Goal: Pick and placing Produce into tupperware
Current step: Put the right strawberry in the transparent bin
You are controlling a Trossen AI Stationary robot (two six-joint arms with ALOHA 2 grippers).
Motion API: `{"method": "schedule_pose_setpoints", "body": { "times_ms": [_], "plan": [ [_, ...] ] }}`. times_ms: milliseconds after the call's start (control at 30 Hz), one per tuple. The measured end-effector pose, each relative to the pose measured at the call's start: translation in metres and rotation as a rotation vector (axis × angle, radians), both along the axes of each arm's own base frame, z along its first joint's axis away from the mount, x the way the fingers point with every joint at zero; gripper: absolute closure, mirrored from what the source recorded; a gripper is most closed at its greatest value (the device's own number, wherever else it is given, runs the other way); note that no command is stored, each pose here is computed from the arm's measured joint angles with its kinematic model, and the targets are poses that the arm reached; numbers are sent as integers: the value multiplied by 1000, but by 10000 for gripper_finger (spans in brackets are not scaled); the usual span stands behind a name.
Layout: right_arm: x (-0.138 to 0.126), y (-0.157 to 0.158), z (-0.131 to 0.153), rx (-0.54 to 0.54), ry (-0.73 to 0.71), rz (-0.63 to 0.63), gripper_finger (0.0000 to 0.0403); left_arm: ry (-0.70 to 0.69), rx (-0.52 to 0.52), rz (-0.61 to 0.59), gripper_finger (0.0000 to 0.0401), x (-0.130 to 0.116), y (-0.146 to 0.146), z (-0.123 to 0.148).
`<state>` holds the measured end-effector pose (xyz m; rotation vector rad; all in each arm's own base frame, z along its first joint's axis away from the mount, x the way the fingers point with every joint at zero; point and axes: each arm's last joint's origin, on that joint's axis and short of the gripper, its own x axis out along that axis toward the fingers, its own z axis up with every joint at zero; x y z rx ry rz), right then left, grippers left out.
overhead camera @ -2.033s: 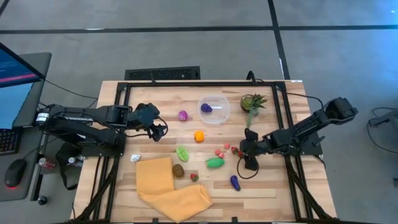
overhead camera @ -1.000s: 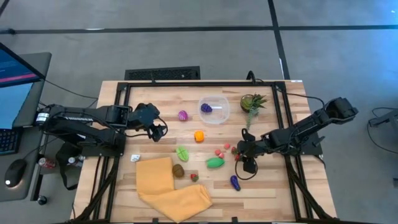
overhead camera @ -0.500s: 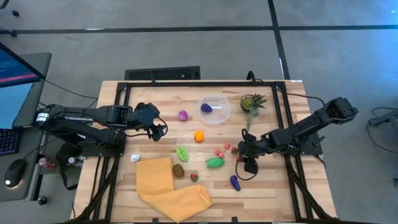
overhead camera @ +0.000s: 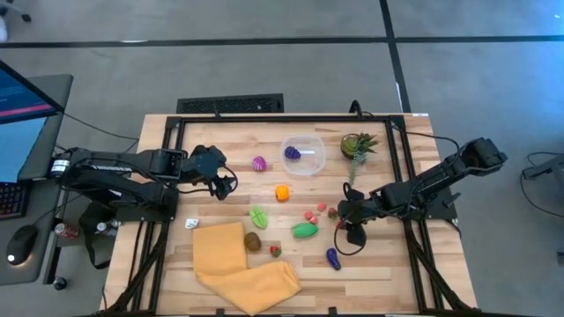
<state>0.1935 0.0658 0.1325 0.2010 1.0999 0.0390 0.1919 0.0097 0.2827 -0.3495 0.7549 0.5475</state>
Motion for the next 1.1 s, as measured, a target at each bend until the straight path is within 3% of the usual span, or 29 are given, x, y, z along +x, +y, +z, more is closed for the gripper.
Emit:
{"method": "schedule_pose_setpoints", "body": {
  "times_ms": [300,1100],
  "plan": [
    [0,0,0,-1,-2,-1,246,0,5,4,101,0,0,0],
    [0,0,1,13,3,-25,244,0,6,5,101,0,0,0]
  ]
}}
